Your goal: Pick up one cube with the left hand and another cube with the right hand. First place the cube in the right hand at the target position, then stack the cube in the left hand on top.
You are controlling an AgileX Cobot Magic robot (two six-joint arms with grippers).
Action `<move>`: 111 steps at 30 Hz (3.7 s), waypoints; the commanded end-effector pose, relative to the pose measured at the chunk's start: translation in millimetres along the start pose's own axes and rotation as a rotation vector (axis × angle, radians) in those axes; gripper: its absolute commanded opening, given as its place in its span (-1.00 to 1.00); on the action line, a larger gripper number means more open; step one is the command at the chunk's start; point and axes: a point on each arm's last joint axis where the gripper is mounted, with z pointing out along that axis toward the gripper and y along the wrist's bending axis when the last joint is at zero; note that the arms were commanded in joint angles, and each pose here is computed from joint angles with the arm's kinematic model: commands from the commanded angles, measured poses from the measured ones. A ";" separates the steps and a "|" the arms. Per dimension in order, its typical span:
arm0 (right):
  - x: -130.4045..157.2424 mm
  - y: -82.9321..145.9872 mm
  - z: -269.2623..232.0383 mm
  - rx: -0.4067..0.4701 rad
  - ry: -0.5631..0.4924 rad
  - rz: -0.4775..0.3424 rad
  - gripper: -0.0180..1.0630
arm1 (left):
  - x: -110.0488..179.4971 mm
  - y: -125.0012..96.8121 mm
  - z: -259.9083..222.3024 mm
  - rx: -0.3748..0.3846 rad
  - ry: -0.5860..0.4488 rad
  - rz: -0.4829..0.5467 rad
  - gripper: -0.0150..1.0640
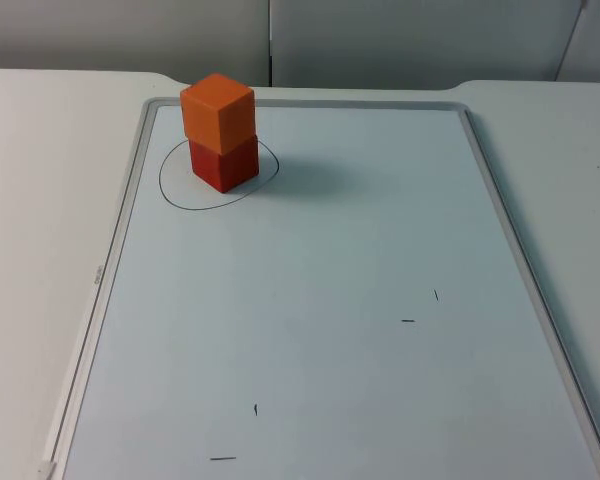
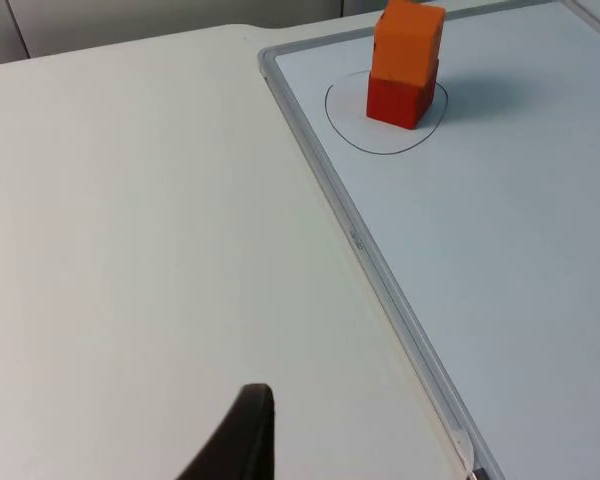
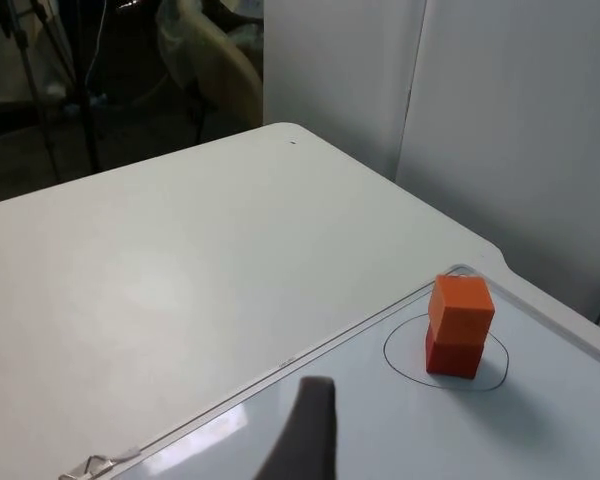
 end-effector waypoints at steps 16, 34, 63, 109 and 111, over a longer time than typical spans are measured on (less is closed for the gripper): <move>42.7 12.9 -13.5 -0.043 0.141 -0.015 0.46 | 0.0 -1.0 0.4 0.017 -0.015 0.001 0.97; 112.3 31.4 -107.6 0.170 0.085 0.165 0.46 | 0.0 -1.0 0.4 0.017 -0.015 0.001 0.97; 140.4 25.9 -89.3 0.229 0.195 0.229 0.58 | 0.0 -1.0 0.4 0.017 -0.015 0.001 0.97; 139.8 29.4 -88.8 0.670 0.219 0.406 0.97 | 0.0 -1.0 0.4 0.017 -0.015 0.001 0.97; 139.7 29.7 -88.7 0.715 0.221 0.424 0.97 | 0.0 -1.0 0.4 0.017 -0.015 0.001 0.97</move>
